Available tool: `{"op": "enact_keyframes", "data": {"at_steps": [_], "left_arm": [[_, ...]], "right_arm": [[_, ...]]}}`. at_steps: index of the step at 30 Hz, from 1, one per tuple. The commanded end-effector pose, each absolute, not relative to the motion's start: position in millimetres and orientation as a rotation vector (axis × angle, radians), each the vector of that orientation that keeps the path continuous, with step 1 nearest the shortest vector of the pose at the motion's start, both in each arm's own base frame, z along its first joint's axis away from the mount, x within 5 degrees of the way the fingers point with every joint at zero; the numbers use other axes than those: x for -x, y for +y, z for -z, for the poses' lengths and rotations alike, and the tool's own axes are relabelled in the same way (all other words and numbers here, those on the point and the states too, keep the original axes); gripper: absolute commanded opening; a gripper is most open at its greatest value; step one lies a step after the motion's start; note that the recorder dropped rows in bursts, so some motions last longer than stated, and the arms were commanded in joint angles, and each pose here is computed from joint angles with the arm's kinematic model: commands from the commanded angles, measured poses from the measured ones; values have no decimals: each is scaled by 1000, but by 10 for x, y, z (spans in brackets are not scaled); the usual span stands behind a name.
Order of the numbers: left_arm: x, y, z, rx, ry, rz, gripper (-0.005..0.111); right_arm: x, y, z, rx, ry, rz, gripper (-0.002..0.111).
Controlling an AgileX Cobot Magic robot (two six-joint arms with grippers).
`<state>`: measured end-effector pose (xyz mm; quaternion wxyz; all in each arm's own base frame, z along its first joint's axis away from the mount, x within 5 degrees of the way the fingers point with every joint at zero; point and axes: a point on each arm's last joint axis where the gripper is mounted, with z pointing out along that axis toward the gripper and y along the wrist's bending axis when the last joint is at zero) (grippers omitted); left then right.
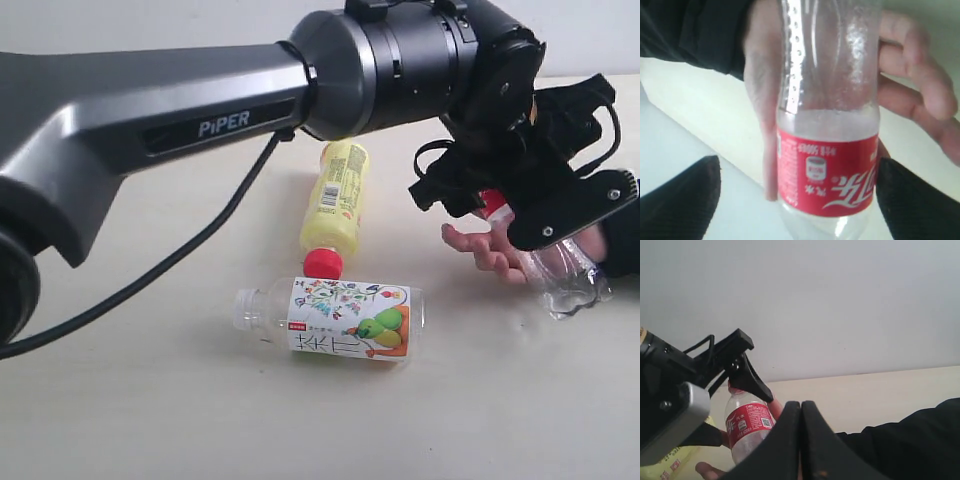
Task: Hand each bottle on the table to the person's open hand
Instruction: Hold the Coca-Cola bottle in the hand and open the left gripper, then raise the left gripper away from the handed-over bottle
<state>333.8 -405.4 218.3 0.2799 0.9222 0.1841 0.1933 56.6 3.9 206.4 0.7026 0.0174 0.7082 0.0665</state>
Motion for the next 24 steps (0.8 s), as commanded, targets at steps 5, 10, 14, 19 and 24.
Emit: {"op": "enact_keyframes", "data": {"at_steps": [5,10,14,19,24], "left_arm": [[-3298,-3905,-2779,-2291,718,-564,81],[-3298,-3705,-3116,-2072,1090,-593,81],[-3267,-3498,-3284,-1938,1378,-626,81],[-3206,-3347,-3337,-1807,1655,-596,81],[-3182,-3287,-3306,-1580,1919,-523,79]], "right_arm": [[-564,36,-2053,-43,1572,-144,0],[-564,36,-2053,-43,1572,-144,0],[-564,36,-2053,-43,1572,-144,0],[-564,36,-2053,-43,1572,-144,0],[-564,36,-2053,-43,1572,-144,0]]}}
